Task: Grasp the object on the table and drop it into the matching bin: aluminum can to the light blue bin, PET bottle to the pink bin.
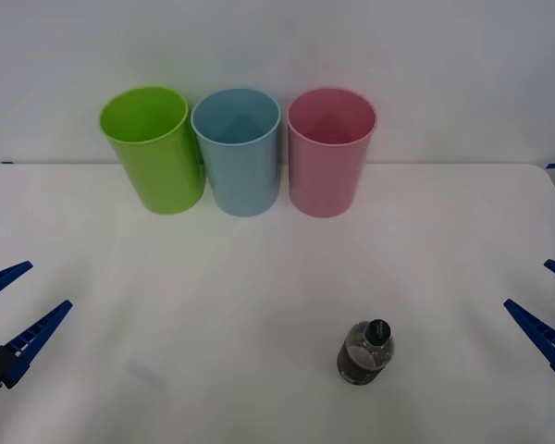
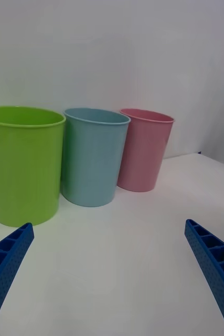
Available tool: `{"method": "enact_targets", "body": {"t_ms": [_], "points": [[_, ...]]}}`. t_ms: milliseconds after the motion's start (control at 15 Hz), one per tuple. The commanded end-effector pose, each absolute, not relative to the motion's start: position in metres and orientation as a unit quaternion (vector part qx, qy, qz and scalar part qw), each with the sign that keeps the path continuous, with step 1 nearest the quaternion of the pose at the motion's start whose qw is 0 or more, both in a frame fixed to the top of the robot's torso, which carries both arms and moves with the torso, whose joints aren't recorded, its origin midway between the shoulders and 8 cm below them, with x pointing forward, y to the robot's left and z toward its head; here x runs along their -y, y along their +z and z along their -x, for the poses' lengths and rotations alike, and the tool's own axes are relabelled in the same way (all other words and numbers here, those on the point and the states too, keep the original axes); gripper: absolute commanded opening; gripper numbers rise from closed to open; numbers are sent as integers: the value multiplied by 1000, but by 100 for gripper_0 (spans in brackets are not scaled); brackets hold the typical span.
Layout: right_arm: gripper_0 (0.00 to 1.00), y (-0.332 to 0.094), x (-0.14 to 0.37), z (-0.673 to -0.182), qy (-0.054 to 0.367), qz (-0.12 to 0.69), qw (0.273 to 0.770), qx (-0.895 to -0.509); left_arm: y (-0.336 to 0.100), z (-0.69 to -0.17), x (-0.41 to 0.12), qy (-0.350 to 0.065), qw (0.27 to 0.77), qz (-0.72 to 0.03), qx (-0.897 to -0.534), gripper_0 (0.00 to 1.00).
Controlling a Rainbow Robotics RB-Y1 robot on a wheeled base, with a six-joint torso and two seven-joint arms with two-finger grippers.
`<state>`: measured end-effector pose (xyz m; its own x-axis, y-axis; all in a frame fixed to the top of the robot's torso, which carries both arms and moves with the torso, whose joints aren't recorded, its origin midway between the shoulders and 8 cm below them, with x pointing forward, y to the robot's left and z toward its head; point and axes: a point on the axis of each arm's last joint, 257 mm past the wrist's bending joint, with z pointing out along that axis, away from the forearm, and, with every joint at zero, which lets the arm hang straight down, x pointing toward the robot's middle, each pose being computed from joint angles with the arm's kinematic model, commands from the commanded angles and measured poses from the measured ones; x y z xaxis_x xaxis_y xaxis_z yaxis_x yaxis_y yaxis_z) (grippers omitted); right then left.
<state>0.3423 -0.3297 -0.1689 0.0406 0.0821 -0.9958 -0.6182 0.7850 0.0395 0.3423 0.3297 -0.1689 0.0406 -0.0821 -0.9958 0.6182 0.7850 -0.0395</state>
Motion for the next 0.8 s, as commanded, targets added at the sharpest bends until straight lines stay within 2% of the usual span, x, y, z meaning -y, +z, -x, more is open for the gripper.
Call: {"method": "enact_targets", "body": {"t_ms": [67, 800], "points": [[100, -169, 330, -342, 253, 208, 691, -645, -169, -342, -330, -253, 691, -208, -645, 100], [100, -199, 324, -309, 266, 245, 644, -674, -169, -342, -330, -253, 691, -208, -645, 100]]}}
